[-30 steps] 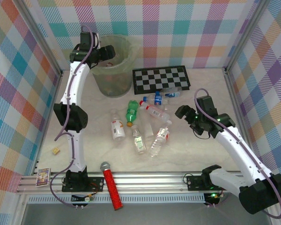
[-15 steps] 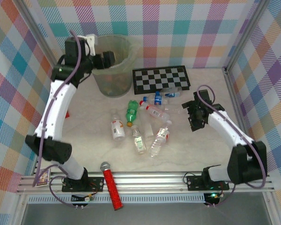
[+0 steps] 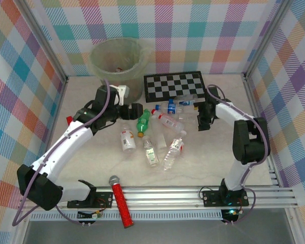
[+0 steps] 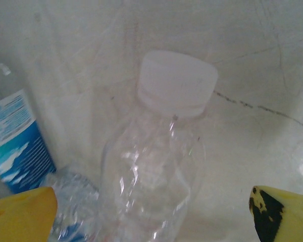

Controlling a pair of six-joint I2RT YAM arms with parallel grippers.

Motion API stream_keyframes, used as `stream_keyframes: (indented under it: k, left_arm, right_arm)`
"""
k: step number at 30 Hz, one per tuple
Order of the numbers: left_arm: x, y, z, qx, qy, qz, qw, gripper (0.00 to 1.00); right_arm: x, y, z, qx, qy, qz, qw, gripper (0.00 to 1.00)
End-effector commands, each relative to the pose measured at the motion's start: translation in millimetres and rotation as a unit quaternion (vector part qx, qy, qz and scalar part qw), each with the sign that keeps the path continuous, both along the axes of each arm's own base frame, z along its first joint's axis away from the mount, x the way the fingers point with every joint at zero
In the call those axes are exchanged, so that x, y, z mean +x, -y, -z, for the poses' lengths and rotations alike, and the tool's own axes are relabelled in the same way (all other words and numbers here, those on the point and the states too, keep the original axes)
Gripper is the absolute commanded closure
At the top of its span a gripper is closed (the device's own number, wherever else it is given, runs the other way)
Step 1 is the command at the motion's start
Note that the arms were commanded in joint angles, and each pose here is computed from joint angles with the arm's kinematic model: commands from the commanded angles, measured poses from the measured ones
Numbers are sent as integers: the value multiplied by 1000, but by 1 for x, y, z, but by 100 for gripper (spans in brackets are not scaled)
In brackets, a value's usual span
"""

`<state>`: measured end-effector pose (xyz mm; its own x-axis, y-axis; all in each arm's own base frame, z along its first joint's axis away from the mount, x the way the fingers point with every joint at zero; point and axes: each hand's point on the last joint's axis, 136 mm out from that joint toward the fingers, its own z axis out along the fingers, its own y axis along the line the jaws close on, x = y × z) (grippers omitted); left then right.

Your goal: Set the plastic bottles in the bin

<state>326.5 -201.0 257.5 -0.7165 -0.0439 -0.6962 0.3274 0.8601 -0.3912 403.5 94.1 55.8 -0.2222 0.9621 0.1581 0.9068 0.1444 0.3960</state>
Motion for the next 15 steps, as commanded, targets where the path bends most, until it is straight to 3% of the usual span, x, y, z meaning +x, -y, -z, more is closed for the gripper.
stream_keyframes:
  k: [1,8,15]
  left_arm:
    - [-5,3,-7,-44,13,-20,999,11]
    - [-15,3,11,-58,-7,-26,998,10]
    - [-18,2,14,-56,-7,-29,998,10]
  right_arm:
    - [8,3,5,13,-12,41,999,3]
    - [12,17,29,6,-35,70,997,5]
    - [11,19,45,15,-51,92,994,21]
